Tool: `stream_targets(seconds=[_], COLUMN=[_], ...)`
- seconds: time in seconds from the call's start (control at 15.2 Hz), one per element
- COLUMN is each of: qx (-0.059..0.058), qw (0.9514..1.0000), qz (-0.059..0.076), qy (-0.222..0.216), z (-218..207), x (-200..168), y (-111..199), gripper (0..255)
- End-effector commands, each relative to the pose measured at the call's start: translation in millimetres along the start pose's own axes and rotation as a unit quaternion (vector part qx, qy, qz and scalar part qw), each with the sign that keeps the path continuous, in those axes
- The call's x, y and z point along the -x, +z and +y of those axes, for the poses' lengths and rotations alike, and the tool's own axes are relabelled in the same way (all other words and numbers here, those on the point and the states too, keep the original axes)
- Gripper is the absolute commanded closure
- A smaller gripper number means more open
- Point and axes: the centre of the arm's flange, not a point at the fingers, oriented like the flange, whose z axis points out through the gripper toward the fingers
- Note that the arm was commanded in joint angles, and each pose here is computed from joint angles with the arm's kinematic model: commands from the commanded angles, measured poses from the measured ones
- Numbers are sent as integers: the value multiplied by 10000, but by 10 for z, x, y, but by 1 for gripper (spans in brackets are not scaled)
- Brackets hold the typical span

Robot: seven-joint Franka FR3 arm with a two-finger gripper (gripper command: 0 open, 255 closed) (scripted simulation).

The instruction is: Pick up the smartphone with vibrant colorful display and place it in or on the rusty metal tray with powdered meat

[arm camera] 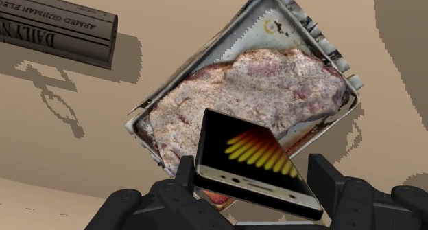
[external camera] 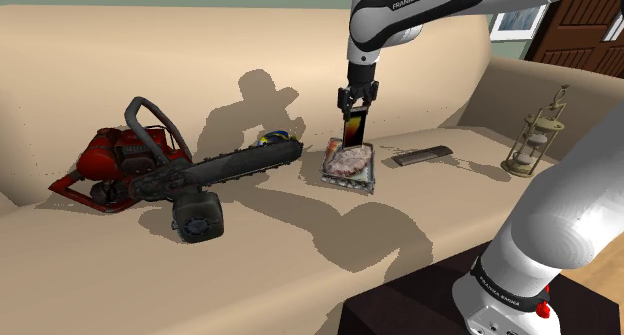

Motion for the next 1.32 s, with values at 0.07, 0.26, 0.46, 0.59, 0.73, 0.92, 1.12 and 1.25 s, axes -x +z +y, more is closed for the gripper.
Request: stream_targets(seconds=[0.07, 0.26, 0.46, 0.59, 0.73, 0.92, 1.12, 1.25], qx=[0, 0, 0, 0, 0, 0, 0, 0], qw=[10000, 10000, 10000, 10000, 10000, 10000, 10000, 10000], qz=[1, 1, 1, 1, 1, 1, 1, 2], qy=[0, 0, 0, 0, 0, 0, 0, 0], z=[0, 0, 0, 0, 0, 0, 0, 0], x=[0, 0, 0, 0, 0, 0, 0, 0], y=[0, 0, 0, -264, -500, -500, -500, -499], gripper=[255, 0, 0, 0, 0, 0, 0, 0])
